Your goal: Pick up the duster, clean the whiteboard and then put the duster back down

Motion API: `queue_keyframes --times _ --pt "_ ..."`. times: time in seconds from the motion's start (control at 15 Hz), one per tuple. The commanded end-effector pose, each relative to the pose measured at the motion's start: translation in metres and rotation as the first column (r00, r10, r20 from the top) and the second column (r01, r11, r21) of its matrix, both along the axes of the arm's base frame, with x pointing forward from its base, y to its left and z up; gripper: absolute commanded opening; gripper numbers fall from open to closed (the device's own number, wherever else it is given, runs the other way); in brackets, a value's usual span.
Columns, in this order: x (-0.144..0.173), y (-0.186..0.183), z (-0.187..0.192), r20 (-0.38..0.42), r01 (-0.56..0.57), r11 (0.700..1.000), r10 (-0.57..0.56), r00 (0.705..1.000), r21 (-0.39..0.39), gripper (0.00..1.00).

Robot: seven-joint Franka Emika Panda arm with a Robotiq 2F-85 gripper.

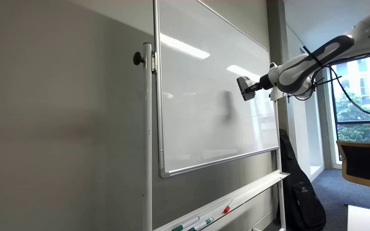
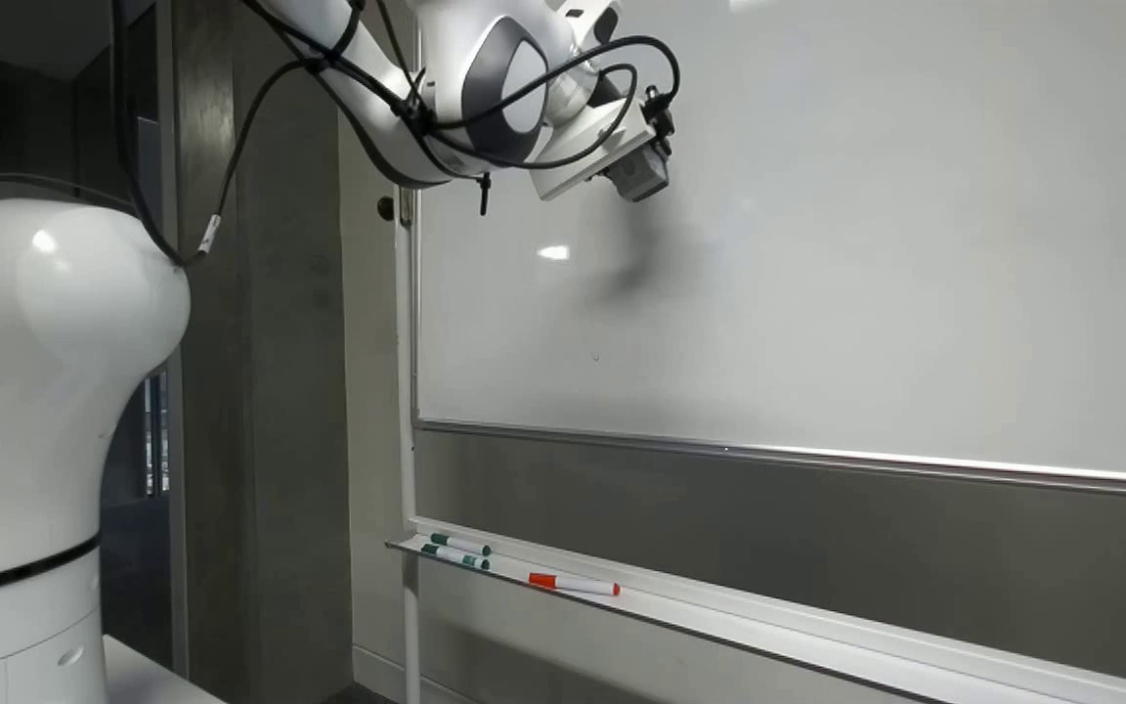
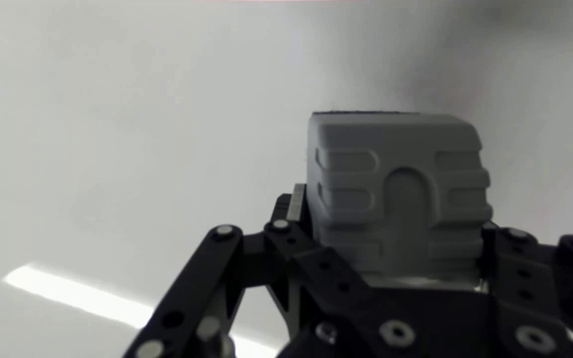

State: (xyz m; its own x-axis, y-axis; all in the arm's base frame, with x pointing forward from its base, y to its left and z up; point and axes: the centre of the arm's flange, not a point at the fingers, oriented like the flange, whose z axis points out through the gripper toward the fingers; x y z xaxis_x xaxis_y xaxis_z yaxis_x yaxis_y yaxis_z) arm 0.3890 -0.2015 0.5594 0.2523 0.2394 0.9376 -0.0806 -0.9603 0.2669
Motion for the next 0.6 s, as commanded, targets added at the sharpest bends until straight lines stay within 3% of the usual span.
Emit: queue_keyframes --times 0.0,0.2,0.53 --pt "-0.033 0.021 -0.035 -0.140 -0.003 0.998 0.012 0.990 0.063 0.38" --pt "-0.027 0.033 -0.080 -0.311 -0.017 0.987 0.068 0.948 0.162 0.38" --pt "-0.013 0.039 -0.150 -0.529 0.057 0.967 0.087 0.844 0.250 0.38"
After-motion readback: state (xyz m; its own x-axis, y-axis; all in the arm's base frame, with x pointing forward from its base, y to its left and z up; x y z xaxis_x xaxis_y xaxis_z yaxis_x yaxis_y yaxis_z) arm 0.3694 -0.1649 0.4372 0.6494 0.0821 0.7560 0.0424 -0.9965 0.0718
